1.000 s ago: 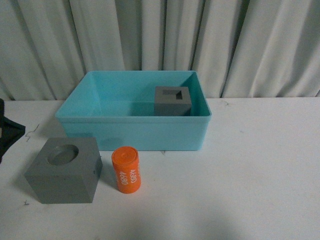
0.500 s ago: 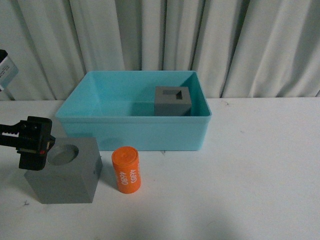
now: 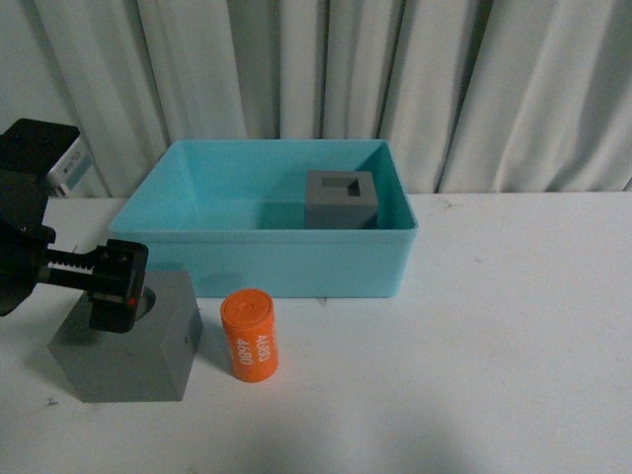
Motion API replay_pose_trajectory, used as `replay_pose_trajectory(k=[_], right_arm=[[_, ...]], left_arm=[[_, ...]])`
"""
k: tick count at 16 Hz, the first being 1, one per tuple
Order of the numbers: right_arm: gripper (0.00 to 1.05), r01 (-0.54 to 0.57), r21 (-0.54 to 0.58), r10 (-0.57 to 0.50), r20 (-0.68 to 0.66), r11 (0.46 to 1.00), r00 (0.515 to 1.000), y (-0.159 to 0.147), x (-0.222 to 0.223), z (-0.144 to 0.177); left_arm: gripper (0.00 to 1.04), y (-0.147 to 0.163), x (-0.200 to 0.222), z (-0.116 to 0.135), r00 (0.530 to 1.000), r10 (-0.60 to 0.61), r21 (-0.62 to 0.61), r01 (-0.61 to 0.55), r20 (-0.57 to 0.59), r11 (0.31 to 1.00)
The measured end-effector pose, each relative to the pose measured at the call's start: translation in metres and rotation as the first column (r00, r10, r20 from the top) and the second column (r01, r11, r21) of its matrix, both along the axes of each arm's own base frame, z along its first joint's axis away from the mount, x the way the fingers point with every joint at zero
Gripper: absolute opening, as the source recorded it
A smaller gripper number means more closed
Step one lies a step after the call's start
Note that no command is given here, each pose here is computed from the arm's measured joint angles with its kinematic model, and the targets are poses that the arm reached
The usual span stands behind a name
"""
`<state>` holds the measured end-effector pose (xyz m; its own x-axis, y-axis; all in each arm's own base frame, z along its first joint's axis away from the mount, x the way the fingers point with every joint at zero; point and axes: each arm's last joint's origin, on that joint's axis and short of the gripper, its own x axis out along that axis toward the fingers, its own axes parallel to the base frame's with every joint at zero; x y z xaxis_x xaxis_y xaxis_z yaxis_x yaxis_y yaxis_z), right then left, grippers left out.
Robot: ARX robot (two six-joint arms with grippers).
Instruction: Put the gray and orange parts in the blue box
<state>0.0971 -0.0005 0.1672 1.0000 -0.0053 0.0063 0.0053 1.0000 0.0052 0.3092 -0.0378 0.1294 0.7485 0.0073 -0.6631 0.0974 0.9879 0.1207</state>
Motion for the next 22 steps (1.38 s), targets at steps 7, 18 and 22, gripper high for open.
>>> replay_pose_trajectory(k=[7, 18, 22], right_arm=[[0.98, 0.0, 0.0, 0.0, 0.0, 1.0, 1.0, 0.0, 0.0, 0.0], [0.98, 0.0, 0.0, 0.0, 0.0, 1.0, 1.0, 0.0, 0.0, 0.0], [0.98, 0.0, 0.0, 0.0, 0.0, 1.0, 1.0, 0.0, 0.0, 0.0]], left_arm=[[0.98, 0.006, 0.014, -0.02, 0.998, 0.027, 0.012, -0.027, -0.05, 1.0], [0.74, 0.011, 0.014, -0.026, 0.997, 0.019, -0.008, -0.019, -0.07, 1.0], [0.31, 0.01, 0.011, -0.027, 0.997, 0.006, -0.029, -0.008, -0.077, 1.0]])
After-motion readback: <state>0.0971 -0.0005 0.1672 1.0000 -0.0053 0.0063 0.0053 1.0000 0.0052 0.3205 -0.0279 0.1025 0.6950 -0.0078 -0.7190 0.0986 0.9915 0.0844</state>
